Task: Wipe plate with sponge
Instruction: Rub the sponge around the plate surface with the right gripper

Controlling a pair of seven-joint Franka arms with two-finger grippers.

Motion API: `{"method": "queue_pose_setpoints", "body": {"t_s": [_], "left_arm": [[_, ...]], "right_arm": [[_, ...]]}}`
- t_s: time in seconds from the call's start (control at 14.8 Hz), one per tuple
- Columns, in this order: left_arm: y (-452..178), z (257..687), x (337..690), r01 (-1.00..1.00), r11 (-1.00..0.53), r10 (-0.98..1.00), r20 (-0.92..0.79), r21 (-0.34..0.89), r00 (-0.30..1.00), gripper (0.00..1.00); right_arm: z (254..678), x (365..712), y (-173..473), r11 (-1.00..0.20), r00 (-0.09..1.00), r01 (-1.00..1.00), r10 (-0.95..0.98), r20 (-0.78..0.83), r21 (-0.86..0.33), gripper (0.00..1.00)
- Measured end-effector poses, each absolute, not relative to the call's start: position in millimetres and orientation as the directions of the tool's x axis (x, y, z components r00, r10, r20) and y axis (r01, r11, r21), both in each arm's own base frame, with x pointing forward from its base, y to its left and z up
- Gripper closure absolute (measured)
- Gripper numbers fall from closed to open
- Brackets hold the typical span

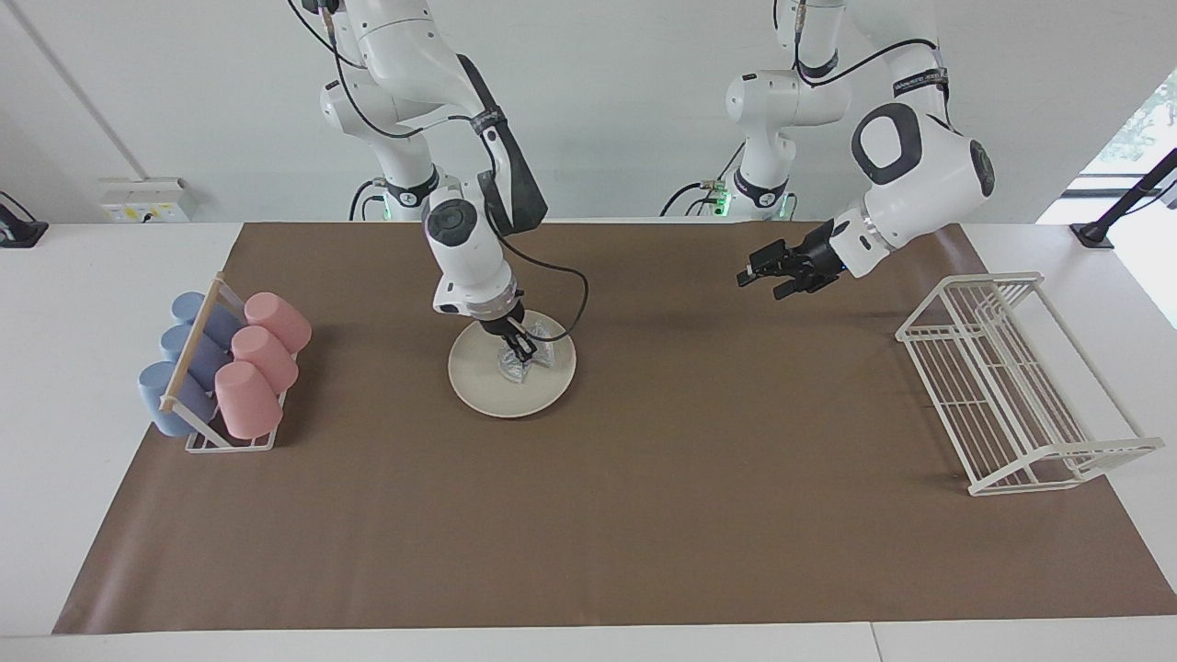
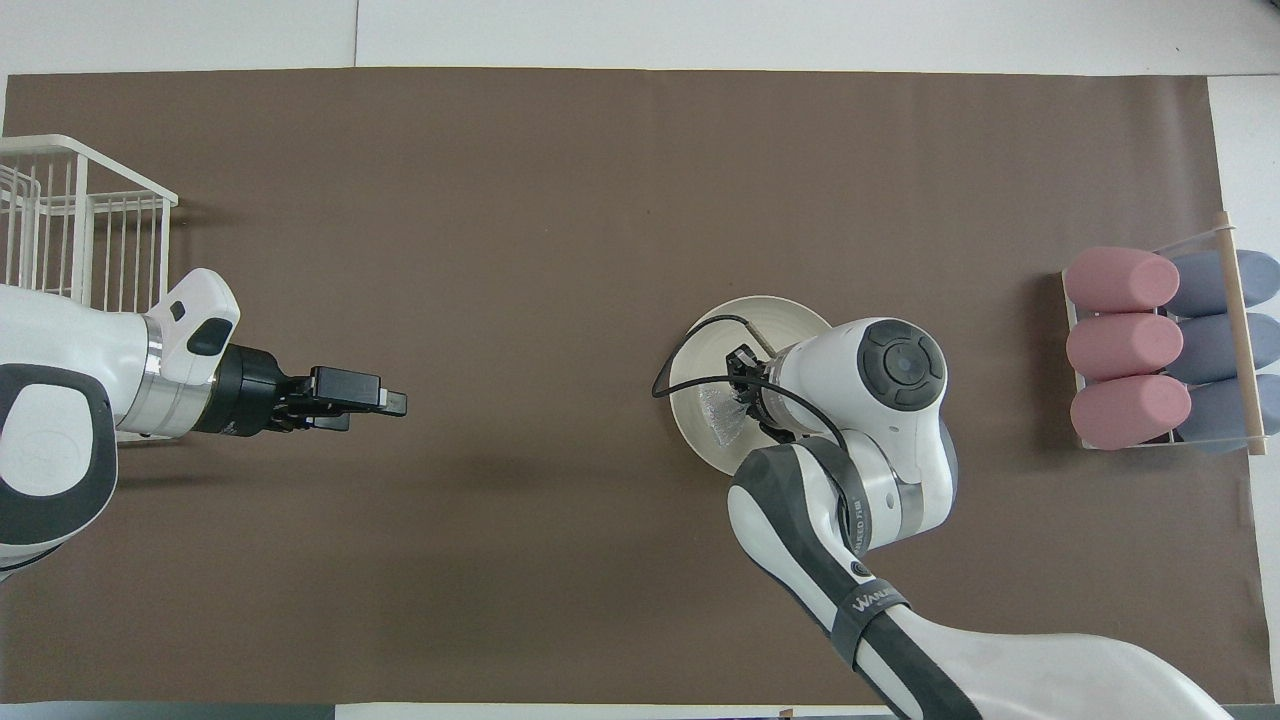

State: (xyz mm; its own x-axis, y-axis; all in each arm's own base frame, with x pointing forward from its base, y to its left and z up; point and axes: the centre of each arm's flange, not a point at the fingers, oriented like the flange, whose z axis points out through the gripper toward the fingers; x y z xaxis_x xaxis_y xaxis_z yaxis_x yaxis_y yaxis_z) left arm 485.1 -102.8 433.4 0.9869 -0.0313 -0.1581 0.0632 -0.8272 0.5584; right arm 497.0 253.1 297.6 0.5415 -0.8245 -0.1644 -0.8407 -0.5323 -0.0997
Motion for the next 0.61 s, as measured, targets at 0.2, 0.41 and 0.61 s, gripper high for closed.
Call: {"method": "queue_pose_setpoints", "body": {"t_s": [0.2,0.41,0.61], "left_arm": [[-102,434,486,0.066,-0.828,-0.027,-0.157,0.558,0.987,0.00],[-102,434,486,0.066,-0.828,-0.026,-0.156,0.557,0.987,0.00],[-102,434,486,0.067,-0.828,-0.025,-0.156,0.556,0.988,0.00]], "right_arm": [[297,492,266,-0.509,0.520,-0.854,-0.838,-0.164,-0.106,0.89],[297,493,264,-0.529,0.540,-0.842,-0.826,-0.161,-0.110,0.89],[297,506,239,-0.590,0.604,-0.797,-0.783,-0.146,-0.131,0.89]]}}
